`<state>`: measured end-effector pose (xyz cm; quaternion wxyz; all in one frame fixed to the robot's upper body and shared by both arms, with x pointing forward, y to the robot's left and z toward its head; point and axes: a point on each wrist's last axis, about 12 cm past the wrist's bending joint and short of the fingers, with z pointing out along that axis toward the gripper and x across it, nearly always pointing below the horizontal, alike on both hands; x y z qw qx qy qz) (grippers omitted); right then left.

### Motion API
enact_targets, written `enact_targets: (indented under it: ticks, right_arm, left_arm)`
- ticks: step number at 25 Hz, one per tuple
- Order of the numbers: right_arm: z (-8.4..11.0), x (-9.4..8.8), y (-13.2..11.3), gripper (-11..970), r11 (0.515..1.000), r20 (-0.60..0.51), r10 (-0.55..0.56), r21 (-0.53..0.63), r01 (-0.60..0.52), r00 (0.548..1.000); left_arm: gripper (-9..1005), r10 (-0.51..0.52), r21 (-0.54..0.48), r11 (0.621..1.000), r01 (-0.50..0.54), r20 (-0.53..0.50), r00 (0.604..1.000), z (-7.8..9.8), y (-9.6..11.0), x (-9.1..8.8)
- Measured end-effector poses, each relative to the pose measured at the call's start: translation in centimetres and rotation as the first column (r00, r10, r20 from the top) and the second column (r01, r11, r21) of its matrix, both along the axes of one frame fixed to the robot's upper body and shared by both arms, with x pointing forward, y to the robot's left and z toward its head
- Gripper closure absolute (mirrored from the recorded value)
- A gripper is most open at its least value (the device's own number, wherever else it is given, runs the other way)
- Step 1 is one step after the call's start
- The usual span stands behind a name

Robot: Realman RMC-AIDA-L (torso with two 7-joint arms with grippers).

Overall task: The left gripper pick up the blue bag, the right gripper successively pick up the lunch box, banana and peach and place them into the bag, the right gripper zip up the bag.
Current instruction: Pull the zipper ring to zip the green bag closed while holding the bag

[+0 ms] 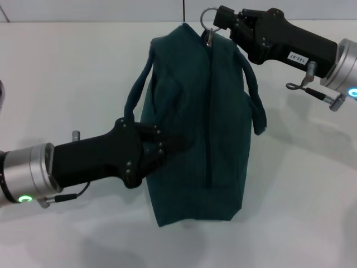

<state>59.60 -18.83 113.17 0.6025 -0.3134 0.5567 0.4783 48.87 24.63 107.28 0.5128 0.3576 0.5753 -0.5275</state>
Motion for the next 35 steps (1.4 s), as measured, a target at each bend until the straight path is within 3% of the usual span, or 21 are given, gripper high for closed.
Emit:
enact_targets:
  ticks: [10, 18, 29, 35]
  right_arm:
    - [-0.3, 0.1, -0.4, 957, 0.999, -0.012, -0.034, -0.002, 0.034, 0.999]
    - [-0.9, 0.5, -0.8, 958, 0.996, -0.037, -0.083, -0.031, 0.082, 0.996]
    - [-0.3, -1.9, -3.7, 958, 0.993, 0.036, -0.084, 0.089, 0.081, 0.996]
    - [-0.4, -3.1, -5.1, 957, 0.989, 0.015, -0.079, 0.123, 0.077, 0.997]
  left_arm:
    - [941, -0.093, 0.008, 0.996, 0.093, 0.022, 0.995, 0.1, -0.3, -0.8]
    - [941, -0.102, -0.005, 0.995, 0.102, 0.051, 0.993, 0.1, 0.2, -1.5]
    - [941, 0.072, -0.03, 0.997, -0.071, 0.061, 0.996, -0.3, 2.1, -1.7]
    - [942, 0.163, 0.0, 0.987, -0.164, 0.017, 0.986, -1.2, 1.8, -1.1]
